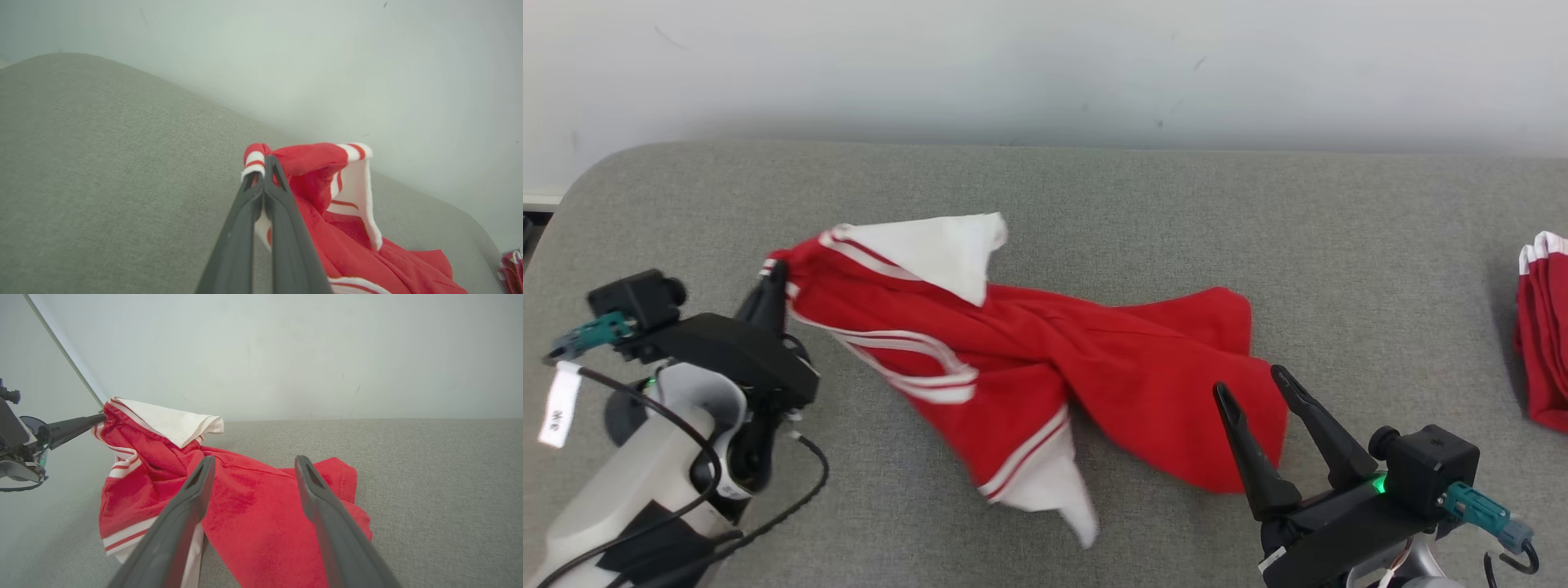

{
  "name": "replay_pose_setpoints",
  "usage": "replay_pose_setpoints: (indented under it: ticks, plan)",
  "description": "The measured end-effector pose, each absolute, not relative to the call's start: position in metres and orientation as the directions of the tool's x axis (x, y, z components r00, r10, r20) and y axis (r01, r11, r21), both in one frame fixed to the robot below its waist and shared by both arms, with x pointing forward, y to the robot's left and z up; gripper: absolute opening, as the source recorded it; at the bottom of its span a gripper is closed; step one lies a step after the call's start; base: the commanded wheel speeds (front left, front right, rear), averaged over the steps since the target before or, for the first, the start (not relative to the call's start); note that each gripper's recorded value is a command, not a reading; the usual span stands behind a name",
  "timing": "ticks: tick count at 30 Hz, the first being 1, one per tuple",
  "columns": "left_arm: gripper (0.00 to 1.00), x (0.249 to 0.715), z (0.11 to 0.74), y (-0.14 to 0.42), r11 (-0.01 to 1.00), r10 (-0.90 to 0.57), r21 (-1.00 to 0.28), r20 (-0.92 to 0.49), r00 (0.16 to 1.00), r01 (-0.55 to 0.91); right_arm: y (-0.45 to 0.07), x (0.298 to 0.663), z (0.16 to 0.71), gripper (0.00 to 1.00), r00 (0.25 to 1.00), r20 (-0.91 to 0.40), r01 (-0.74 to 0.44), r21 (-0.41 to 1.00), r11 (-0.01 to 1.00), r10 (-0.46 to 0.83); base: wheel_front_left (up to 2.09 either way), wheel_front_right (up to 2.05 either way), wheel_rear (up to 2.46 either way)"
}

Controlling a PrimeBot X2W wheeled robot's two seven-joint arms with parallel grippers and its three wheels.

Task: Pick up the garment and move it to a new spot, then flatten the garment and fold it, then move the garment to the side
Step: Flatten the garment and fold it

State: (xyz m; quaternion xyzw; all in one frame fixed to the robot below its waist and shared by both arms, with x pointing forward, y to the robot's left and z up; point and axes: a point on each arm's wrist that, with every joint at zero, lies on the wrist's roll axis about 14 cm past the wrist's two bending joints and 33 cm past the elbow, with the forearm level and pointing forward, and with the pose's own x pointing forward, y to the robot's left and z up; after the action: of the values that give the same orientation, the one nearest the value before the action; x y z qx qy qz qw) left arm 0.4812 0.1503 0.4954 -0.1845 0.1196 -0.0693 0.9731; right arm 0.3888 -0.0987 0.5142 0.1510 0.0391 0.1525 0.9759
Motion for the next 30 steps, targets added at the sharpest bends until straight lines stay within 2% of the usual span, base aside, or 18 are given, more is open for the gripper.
replay_pose_setpoints:
  ticks: [4,10,11,12,13,14,15,23,30]
  plan:
    - [0.00,0.488,0.497,0.183,0.943,-0.057,-0.332,-0.193,0.980,-0.010,-0.097,0.390,0.514,1.00,0.948,-0.035,-0.291,0.305,0.907,0.316,0.00,0.00,0.00]
    - [0.00,0.499,0.497,0.206,0.966,0.033,-0.247,-0.190,0.981,-0.081,-0.096,0.391,0.513,1.00,0.947,-0.042,-0.292,0.300,0.908,0.319,0.00,0.00,0.00]
    - [0.07,0.501,0.498,0.209,0.969,0.047,-0.228,-0.187,0.981,-0.090,-0.097,0.391,0.512,1.00,0.948,-0.043,-0.290,0.299,0.909,0.316,0.00,0.00,0.00]
    - [0.07,0.503,0.498,0.211,0.972,0.060,-0.213,-0.183,0.981,-0.099,-0.098,0.391,0.512,1.00,0.949,-0.044,-0.286,0.298,0.911,0.312,0.00,0.00,0.00]
    - [0.18,0.505,0.499,0.213,0.973,0.073,-0.203,-0.181,0.981,-0.110,-0.100,0.391,0.512,1.00,0.950,-0.045,-0.283,0.298,0.912,0.309,0.00,0.00,0.00]
    - [0.69,0.507,0.500,0.215,0.974,0.080,-0.196,-0.177,0.981,-0.115,-0.101,0.391,0.512,1.00,0.951,-0.046,-0.280,0.298,0.913,0.306,0.00,0.00,0.00]
    - [1.00,0.508,0.501,0.214,0.975,0.079,-0.191,-0.172,0.982,-0.112,-0.102,0.391,0.511,1.00,0.952,-0.048,-0.277,0.298,0.914,0.304,0.00,0.00,0.00]
    - [1.00,0.510,0.501,0.200,0.982,0.038,-0.178,-0.158,0.987,-0.066,-0.103,0.393,0.509,1.00,0.953,-0.053,-0.271,0.298,0.915,0.299,0.00,0.00,0.00]
    - [1.00,0.506,0.537,0.173,0.987,-0.060,-0.151,-0.041,0.997,0.054,-0.097,0.393,0.510,1.00,0.947,-0.055,-0.289,0.288,0.913,0.317,0.00,0.00,0.00]
